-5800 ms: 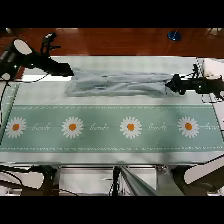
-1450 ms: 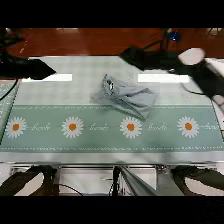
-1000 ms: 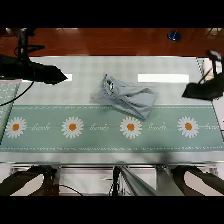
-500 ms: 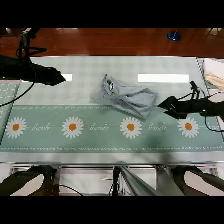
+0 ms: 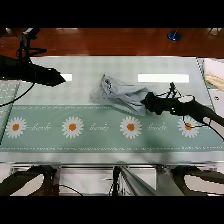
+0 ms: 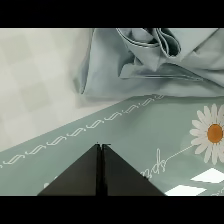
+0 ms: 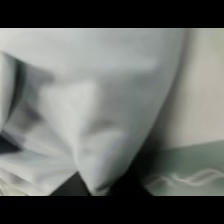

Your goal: Fold the shirts.

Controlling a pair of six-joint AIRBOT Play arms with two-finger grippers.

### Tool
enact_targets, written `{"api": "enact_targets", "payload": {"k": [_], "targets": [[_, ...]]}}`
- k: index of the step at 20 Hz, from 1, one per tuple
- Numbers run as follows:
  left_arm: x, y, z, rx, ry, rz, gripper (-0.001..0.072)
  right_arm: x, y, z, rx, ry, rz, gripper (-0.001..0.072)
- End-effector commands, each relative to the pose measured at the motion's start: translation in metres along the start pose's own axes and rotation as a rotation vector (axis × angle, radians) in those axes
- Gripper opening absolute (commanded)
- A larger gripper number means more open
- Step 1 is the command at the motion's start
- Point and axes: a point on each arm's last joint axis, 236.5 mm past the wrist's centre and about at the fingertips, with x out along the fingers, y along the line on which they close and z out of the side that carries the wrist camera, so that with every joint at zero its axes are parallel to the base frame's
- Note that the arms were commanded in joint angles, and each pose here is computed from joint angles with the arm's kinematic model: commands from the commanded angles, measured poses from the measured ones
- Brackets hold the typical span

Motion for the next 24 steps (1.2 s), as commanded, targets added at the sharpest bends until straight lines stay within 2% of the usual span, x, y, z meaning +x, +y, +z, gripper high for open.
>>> {"api": "enact_targets", "payload": {"k": [1,5,8,10,12,13,15,20,24], "targets": [[0.0,0.0,-0.001,0.003,0.003,-0.001,0.0022,-0.009,0.06,0.007,-0.121,0.006,0.126,0.0031],[0.0,0.0,0.0,0.027,0.002,-0.001,0.0022,-0.117,0.171,0.022,-0.347,-0.018,0.281,0.003],[0.0,0.0,0.0,0.027,0.002,-0.001,0.0022,-0.238,0.21,0.018,-0.433,-0.08,0.194,0.003],[0.0,0.0,0.0,0.028,0.002,-0.001,0.0022,-0.302,0.197,0.009,-0.451,-0.095,0.051,0.003],[0.0,0.0,0.0,0.046,0.002,-0.002,0.0022,-0.34,0.149,-0.009,-0.414,0.002,-0.153,0.003],[0.0,0.0,0.0,0.046,0.002,-0.002,0.0022,-0.351,0.138,-0.009,-0.387,0.002,-0.188,0.0029],[0.001,-0.002,-0.002,0.046,0.009,-0.008,0.0022,-0.367,0.139,-0.002,-0.325,-0.053,-0.138,0.0029],[0.0,-0.007,-0.012,0.063,0.049,-0.029,0.0022,-0.395,0.074,0.045,-0.126,-0.196,-0.339,0.0029],[0.0,-0.008,-0.017,0.077,0.071,-0.037,0.0022,-0.389,0.055,0.062,0.007,-0.181,-0.347,0.0029]]}}
